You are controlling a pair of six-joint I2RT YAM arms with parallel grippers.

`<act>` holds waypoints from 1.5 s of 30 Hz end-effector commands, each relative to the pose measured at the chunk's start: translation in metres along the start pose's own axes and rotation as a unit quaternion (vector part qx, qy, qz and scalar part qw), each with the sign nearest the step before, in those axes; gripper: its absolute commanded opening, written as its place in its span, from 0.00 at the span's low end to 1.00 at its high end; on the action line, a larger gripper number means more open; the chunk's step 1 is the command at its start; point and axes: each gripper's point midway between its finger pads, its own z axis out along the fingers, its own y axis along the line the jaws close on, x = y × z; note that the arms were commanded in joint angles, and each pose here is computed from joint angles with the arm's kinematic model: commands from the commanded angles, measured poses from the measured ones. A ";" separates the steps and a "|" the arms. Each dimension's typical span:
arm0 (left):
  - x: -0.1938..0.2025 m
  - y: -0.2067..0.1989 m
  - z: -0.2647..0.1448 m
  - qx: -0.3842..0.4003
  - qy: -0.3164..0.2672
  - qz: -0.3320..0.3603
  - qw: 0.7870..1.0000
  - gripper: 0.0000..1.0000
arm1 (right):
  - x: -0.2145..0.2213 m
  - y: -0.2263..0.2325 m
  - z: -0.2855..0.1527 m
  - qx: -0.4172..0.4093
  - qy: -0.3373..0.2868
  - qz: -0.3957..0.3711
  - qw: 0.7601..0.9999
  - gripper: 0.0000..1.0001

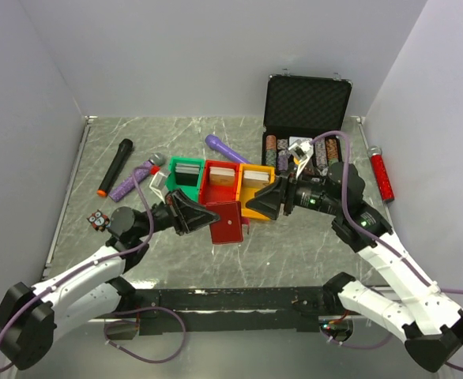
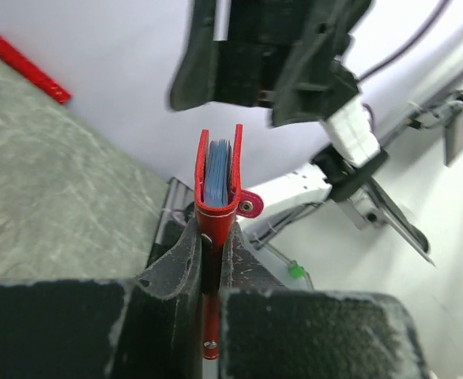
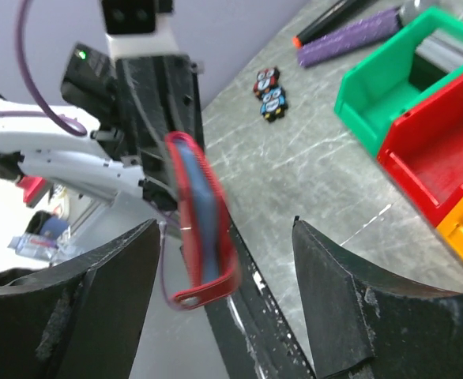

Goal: Take the credit cards out of the card holder
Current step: Open the card holder.

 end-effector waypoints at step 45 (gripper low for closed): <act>-0.024 -0.063 0.008 0.129 0.003 0.045 0.991 0.04 | 0.022 0.025 0.013 -0.054 0.055 -0.034 0.996 0.63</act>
